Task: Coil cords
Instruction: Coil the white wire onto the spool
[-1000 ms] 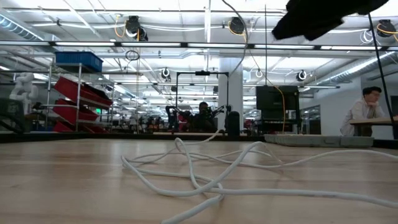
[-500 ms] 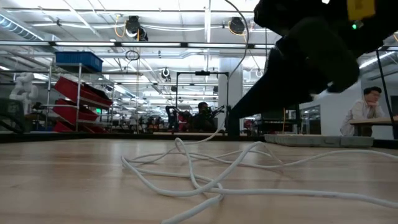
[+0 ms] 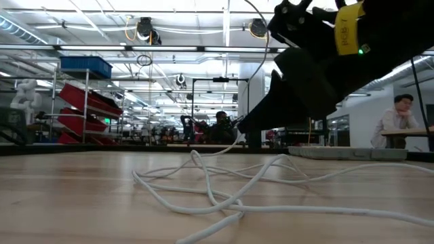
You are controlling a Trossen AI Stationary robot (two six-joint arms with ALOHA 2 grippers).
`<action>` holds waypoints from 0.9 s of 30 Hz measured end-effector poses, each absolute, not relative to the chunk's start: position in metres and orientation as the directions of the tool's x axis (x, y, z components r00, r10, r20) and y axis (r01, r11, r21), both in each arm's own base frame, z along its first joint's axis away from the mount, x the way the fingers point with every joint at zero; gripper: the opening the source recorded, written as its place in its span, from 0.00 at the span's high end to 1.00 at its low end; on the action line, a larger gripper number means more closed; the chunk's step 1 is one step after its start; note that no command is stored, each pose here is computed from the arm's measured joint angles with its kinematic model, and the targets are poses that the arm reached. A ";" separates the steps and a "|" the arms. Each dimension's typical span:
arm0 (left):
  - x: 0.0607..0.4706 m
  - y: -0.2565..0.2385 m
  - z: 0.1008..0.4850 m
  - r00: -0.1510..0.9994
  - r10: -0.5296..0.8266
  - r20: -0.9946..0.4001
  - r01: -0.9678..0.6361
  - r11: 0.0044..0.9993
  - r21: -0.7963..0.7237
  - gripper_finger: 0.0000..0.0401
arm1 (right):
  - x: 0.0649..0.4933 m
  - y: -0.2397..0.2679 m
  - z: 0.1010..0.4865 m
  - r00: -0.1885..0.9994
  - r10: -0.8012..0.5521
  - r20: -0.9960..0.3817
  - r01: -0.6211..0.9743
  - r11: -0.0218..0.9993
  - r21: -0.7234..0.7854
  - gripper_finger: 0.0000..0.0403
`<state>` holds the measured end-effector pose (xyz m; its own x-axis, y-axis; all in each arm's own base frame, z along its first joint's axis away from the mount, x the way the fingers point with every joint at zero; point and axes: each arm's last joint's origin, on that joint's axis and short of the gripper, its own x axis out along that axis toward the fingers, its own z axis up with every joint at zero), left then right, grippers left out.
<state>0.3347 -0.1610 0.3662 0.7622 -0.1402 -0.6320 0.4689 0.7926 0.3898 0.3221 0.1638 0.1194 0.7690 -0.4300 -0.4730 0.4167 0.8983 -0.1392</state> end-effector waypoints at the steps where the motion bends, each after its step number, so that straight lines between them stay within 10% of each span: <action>1: 0.335 -0.161 0.366 0.762 -0.140 -0.632 0.469 0.793 0.390 1.00 | 0.322 0.163 0.120 0.769 -0.430 -0.473 0.417 0.898 -0.140 0.67; 20: 0.335 -0.160 0.366 0.771 -0.112 -0.627 0.447 0.796 0.408 1.00 | 0.332 0.154 0.124 0.782 -0.438 -0.444 0.417 0.896 -0.150 0.68; 27: 0.335 -0.160 0.367 0.773 -0.113 -0.624 0.446 0.796 0.408 1.00 | 0.334 0.149 0.124 0.780 -0.423 -0.461 0.406 0.903 -0.142 0.88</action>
<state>0.3353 -0.1603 0.3666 0.7730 -0.1128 -0.6244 0.4460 0.7964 0.4083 0.3344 0.1489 0.1236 0.7800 -0.4234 -0.4608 0.4059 0.9028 -0.1425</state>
